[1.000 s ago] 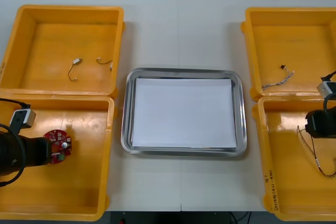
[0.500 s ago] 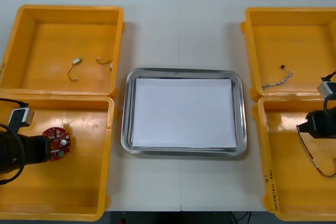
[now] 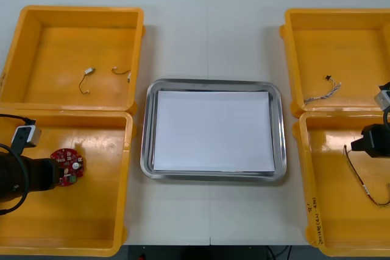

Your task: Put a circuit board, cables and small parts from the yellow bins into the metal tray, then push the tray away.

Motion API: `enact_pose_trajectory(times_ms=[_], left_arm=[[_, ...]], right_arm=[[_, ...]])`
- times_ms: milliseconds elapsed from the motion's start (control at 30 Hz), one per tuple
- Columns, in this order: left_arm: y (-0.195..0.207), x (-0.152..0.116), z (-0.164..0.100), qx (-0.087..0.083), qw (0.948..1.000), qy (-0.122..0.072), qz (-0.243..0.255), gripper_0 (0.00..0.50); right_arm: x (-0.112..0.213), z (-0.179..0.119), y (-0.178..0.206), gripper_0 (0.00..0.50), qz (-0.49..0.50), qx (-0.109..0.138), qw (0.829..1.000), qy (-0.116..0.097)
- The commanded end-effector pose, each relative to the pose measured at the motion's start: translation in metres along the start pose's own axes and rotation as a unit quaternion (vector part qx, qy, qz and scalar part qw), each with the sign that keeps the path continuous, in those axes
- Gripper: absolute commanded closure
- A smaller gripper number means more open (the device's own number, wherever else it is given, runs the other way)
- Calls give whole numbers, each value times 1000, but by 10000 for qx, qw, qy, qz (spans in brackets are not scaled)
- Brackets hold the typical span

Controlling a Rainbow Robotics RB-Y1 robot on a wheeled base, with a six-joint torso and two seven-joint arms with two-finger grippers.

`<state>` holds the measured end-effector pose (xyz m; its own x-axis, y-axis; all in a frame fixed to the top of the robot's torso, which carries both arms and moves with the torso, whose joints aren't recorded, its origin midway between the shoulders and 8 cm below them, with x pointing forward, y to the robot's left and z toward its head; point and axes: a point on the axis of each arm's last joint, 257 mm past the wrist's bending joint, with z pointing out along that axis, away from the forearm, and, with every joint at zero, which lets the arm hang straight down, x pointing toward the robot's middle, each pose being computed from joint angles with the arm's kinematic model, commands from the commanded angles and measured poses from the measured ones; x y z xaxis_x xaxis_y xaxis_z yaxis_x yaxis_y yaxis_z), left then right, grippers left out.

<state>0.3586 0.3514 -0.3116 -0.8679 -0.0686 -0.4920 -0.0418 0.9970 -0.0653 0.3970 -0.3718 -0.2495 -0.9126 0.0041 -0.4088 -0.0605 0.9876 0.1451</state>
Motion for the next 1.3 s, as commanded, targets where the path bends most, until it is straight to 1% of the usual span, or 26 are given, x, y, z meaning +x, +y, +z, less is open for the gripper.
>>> enact_pose_trajectory(times_ms=[33,167,267,400,533,667,833,1000,1100,1167,1300], left_arm=[[14,7,-4,-135,9988,64,467,0],[12,4,-6,-95,9989,38,447,0],[13,-1,-11,-100,9990,35,445,0],[14,-4,-26,-178,9987,144,465,0],[11,-6,-43,-227,9982,272,484,0],[6,-8,-54,-246,9980,355,467,0],[-3,-14,-66,-253,9987,356,278,0],[-15,-16,-74,-209,9988,403,194,0],[-22,-18,-74,-117,9992,367,123,0],[-25,-19,-72,-86,9993,354,98,0],[-33,-19,-68,-57,9995,323,29,0]], right_arm=[[-25,-41,-15,0,-342,208,9990,-196],[-25,-54,-19,0,-539,219,9982,-125],[-23,-60,-23,0,-659,244,9975,-79],[-19,-64,-32,0,-870,324,9956,-83],[-14,-63,-41,0,-1248,452,9910,-160],[1,-60,-43,0,-1358,505,9894,-89],[21,-56,-41,0,-1472,525,9877,27],[44,-48,-42,0,-1524,549,9867,150],[52,-45,-45,0,-1518,574,9866,145],[55,-42,-47,0,-1500,584,9869,122],[64,-34,-46,0,-1456,553,9877,150]])
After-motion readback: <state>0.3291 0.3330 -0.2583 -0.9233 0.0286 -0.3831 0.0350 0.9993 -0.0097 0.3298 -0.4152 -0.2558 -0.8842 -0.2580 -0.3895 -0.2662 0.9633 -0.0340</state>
